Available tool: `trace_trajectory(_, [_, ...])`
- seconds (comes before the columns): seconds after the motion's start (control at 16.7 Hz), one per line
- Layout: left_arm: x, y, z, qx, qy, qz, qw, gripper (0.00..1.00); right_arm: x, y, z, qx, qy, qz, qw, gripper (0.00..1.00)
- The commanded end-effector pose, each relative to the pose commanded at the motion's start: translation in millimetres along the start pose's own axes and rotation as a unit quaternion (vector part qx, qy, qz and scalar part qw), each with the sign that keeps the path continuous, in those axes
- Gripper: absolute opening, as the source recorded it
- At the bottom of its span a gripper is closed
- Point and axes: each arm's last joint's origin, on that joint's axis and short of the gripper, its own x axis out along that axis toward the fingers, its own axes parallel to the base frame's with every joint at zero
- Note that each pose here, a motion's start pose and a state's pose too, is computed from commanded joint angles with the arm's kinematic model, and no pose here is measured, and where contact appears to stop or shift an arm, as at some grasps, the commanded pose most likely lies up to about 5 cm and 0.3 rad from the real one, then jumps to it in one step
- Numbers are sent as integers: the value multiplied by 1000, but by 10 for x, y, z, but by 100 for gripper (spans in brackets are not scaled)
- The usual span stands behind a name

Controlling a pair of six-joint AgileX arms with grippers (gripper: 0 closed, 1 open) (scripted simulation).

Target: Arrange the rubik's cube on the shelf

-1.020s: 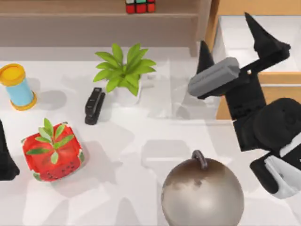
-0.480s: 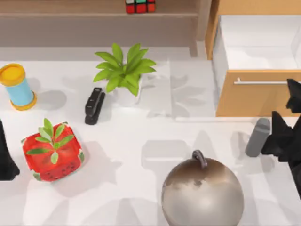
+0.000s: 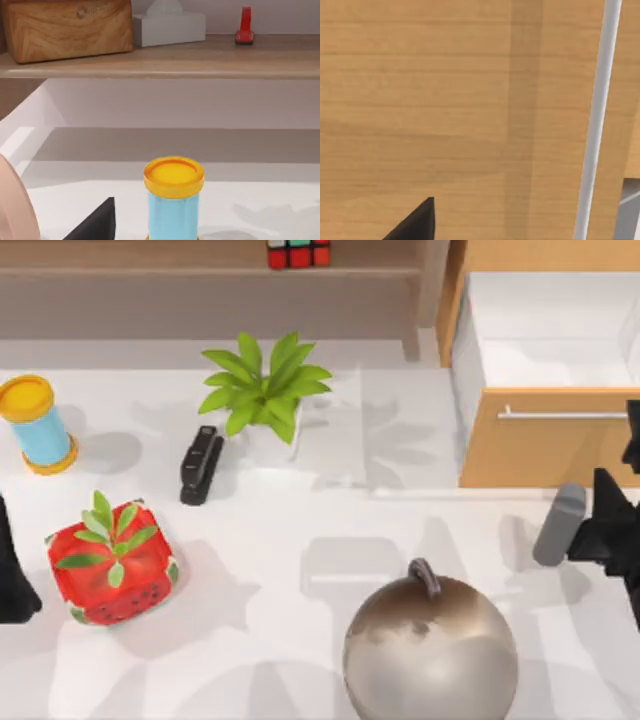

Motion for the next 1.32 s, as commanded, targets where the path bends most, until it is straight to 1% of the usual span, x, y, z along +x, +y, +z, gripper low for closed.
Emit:
trace_trajectory(0.18, [0, 0, 0, 0, 0, 0, 1000, 100, 69, -35, 2, 3, 1, -10, 1000, 100])
trace_trajectory(0.54, [0, 0, 0, 0, 0, 0, 1000, 100, 223, -48, -10, 3, 1, -10, 1000, 100])
trace_trajectory(0.84, [0, 0, 0, 0, 0, 0, 1000, 100, 235, -49, -11, 3, 1, -10, 1000, 100])
trace_trajectory(1.32, [0, 0, 0, 0, 0, 0, 1000, 100, 235, -49, -11, 3, 1, -10, 1000, 40])
